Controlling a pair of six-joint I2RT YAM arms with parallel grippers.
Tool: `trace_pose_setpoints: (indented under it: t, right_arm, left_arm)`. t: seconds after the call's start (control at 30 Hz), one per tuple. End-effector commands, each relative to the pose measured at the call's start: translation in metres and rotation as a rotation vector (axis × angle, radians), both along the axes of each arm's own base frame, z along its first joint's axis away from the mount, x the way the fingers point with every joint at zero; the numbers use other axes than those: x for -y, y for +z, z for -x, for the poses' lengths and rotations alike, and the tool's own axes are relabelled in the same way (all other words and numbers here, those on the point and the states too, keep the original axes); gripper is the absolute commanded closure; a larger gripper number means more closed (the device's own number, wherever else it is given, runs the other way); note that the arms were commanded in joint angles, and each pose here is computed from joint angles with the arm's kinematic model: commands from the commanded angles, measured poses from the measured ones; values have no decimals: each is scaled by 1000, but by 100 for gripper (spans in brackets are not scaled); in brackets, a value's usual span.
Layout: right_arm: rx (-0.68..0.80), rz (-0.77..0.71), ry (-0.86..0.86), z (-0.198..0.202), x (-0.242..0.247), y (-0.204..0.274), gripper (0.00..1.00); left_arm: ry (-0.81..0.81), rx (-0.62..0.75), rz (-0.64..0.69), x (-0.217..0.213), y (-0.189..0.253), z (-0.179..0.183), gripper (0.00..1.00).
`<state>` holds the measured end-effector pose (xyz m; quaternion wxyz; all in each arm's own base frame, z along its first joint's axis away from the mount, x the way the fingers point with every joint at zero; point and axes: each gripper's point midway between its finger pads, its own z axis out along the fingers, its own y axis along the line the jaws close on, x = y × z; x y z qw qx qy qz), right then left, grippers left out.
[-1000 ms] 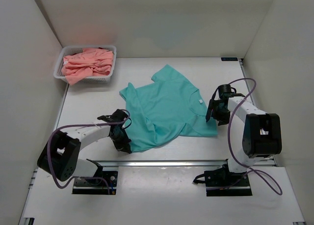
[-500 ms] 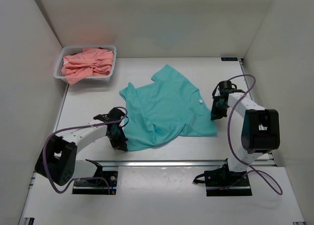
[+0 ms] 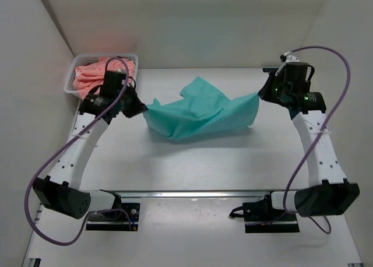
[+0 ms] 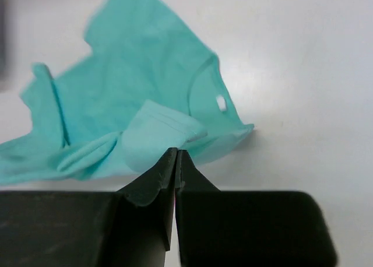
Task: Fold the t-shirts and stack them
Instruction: Flatten the tshirt out
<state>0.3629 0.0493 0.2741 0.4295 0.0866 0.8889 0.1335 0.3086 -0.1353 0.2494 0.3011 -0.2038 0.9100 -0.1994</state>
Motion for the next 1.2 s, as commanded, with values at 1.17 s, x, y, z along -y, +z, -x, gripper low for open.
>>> trace_pose_setpoints:
  t: [1.17]
  right_arm:
    - [778, -47, 175, -117, 9, 286, 100]
  left_arm:
    - [-25, 575, 380, 1, 209, -216, 100]
